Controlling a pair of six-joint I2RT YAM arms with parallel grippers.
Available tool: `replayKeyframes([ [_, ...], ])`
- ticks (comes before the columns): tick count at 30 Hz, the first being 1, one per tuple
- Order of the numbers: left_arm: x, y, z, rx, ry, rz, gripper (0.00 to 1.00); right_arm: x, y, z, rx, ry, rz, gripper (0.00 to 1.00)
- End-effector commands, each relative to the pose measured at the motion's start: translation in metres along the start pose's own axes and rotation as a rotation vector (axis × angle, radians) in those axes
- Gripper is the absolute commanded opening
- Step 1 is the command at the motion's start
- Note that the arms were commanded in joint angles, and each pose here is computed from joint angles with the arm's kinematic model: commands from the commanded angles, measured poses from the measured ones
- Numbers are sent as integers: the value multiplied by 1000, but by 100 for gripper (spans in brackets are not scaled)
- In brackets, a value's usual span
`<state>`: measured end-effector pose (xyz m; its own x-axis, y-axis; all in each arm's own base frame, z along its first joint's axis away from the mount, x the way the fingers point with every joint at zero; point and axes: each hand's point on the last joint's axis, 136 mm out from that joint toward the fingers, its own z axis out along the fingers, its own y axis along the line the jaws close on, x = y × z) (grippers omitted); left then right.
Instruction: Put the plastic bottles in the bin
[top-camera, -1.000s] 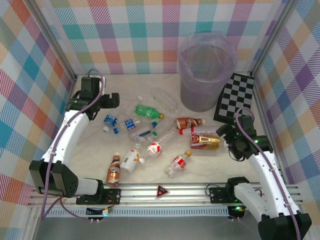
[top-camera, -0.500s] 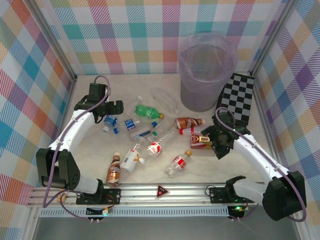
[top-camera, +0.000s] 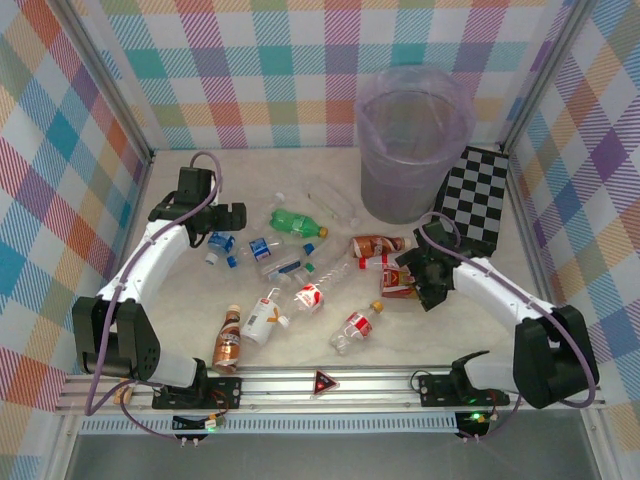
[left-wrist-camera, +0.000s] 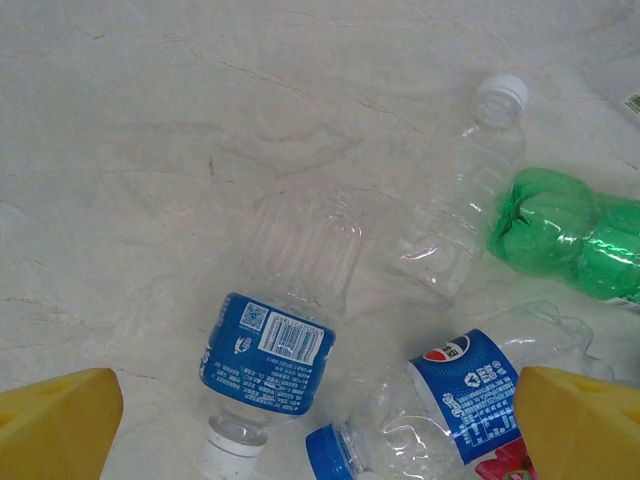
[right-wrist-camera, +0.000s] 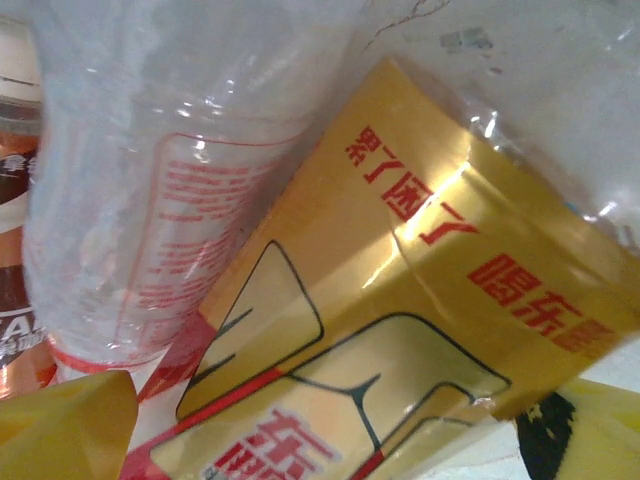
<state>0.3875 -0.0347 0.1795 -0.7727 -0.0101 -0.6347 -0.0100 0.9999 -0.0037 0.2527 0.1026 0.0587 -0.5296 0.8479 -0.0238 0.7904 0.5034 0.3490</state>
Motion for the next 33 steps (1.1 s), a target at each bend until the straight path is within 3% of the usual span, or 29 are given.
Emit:
replayKeyframes([
  [1, -1, 1, -7, -8, -26, 18, 100, 2, -7, 11, 25, -2, 6, 94],
  [5, -3, 1, -10, -7, -35, 13, 100, 3, -12, 21, 47, 8, 11, 92],
  [8, -3, -1, -12, 6, -36, -2, 100, 2, -13, 20, 51, 3, 11, 85],
  [16, -4, -6, -14, 36, -28, -43, 100, -7, -15, -17, 31, -71, -53, 70],
  [23, 5, 4, -9, -23, 56, -99, 100, -34, -2, -91, -6, -249, -220, 69],
  [29, 9, 19, 0, -37, 71, -211, 100, -72, 48, -184, -39, -489, -482, 68],
  [33, 8, 28, 9, -33, 70, -267, 100, -84, 93, -238, -61, -571, -647, 65],
])
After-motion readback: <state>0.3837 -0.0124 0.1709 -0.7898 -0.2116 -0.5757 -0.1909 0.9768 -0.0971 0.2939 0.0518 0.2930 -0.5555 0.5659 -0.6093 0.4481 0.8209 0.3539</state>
